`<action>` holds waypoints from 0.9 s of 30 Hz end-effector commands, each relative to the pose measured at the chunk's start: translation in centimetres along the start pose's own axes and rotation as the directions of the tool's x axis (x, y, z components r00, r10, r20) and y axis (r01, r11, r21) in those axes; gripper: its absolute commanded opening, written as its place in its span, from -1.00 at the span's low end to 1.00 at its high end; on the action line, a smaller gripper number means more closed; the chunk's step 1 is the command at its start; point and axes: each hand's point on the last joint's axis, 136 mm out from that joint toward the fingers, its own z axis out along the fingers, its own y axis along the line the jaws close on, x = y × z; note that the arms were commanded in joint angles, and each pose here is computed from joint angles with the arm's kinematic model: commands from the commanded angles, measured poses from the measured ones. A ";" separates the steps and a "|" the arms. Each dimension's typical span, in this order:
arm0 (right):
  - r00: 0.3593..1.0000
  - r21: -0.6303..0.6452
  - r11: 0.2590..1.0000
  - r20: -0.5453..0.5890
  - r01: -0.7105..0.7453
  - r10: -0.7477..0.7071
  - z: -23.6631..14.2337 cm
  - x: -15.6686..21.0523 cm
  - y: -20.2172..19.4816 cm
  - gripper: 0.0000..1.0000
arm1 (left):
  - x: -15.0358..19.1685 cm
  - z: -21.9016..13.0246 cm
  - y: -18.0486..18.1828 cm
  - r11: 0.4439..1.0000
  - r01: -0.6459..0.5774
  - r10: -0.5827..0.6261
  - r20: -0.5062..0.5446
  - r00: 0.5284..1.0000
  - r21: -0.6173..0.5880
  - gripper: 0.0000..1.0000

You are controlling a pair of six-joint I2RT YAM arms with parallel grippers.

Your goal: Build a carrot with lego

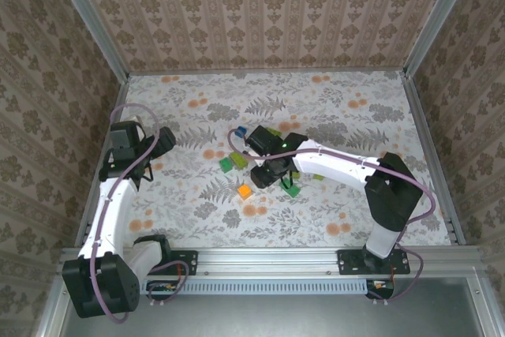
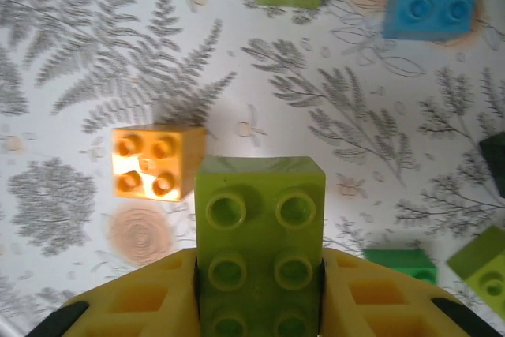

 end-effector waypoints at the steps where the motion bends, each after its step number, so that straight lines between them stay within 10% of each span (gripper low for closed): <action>1: 0.999 -0.047 0.999 -0.041 -0.014 0.012 0.1 -0.3 2.1 -0.31 | -0.3 0.0 0.4 1.000 0.007 -0.007 0.010 1.000 -0.012 0.94; 27: 0.988 -0.021 0.999 -0.152 0.037 -0.040 4.3 -0.6 4.3 -0.32 | -0.4 -0.1 0.1 1.000 0.010 -0.010 0.012 1.000 -0.002 0.93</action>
